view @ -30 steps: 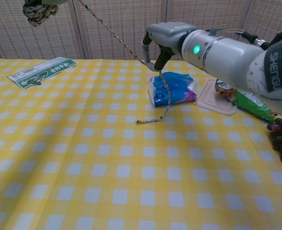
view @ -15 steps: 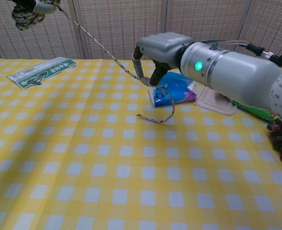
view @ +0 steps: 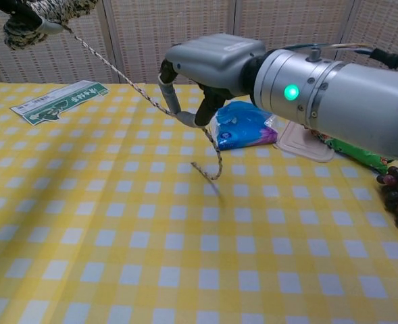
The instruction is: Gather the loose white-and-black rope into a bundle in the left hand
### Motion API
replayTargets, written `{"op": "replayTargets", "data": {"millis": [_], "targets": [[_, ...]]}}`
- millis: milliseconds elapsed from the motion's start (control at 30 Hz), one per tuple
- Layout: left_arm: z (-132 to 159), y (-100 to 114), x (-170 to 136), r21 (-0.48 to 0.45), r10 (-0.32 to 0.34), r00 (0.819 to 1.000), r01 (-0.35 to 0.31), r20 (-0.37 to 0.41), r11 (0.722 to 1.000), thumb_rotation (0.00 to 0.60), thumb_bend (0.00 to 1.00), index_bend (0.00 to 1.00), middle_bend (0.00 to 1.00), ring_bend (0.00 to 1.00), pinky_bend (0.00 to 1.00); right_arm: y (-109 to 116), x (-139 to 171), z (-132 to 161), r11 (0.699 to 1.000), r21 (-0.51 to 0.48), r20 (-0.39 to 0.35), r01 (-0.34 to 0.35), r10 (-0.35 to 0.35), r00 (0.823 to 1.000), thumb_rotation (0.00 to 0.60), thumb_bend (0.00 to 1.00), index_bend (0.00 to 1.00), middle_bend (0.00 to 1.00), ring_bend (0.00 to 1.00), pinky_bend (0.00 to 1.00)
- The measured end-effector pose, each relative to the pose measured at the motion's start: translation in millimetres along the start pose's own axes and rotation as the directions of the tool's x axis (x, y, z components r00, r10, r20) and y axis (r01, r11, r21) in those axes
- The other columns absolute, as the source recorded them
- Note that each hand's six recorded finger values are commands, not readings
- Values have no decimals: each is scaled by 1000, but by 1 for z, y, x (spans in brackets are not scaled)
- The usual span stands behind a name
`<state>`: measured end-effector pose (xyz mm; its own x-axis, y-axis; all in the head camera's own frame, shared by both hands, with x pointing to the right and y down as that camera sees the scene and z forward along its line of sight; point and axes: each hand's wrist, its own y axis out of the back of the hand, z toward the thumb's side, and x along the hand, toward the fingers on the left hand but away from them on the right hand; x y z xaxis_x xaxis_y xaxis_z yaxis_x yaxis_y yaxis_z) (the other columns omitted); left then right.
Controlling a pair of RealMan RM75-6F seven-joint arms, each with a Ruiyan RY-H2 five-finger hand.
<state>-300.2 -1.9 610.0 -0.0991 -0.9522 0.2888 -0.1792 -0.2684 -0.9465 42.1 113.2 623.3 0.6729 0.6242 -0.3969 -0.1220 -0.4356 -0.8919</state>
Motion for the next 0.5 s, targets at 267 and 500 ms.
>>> {"op": "replayTargets", "data": {"millis": [267,500], "targets": [[2,-10,-5,82,-20,1000,19,9,996,581,250,679,707,492,272,30,4,16,997,-34,-60,76,-77,995,600,512,602,241,44,76],[19,-20,-20,105,-37,995,28,87,994,598,250,678,707,492,268,67,-9,22,984,-79,-71,160,-166,984,600,513,602,241,44,76]]}}
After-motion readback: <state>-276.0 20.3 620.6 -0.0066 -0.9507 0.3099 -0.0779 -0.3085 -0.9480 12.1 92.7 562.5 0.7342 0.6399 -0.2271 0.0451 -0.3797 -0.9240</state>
